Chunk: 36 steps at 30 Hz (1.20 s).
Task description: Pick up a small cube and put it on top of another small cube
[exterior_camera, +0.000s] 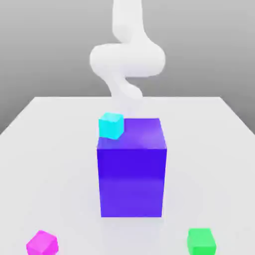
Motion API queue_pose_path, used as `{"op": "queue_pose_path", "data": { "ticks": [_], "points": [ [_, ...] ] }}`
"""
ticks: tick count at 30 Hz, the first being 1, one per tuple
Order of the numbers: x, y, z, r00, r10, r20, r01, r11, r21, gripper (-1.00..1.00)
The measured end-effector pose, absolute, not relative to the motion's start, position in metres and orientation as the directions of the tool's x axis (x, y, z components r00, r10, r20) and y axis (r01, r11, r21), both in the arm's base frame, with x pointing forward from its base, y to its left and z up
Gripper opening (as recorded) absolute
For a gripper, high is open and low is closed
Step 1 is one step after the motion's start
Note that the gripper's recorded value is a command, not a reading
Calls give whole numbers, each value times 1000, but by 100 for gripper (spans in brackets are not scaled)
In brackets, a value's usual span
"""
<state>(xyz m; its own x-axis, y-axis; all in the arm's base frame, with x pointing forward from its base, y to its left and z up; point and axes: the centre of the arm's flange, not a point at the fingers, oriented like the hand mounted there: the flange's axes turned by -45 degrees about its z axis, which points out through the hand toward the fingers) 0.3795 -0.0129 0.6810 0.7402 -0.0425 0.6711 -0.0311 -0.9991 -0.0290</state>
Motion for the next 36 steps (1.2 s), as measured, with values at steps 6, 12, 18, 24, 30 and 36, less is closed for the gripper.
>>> {"op": "queue_pose_path", "data": {
  "ticks": [6, 12, 18, 24, 30, 36],
  "points": [
    [448, -48, 597, 830, -116, 546, -96, -993, -65, 0],
    [494, -85, 501, 890, -192, 413, -174, -981, -82, 0],
    [516, -127, 397, 922, -275, 272, -264, -961, -76, 0],
    [514, -163, 289, 928, -349, 128, -346, -937, -47, 0],
    [494, -192, 186, 913, -408, 9, -408, -913, -3, 0],
    [492, -194, 132, 911, -412, 0, -412, -911, 1, -100]
  ]
}}
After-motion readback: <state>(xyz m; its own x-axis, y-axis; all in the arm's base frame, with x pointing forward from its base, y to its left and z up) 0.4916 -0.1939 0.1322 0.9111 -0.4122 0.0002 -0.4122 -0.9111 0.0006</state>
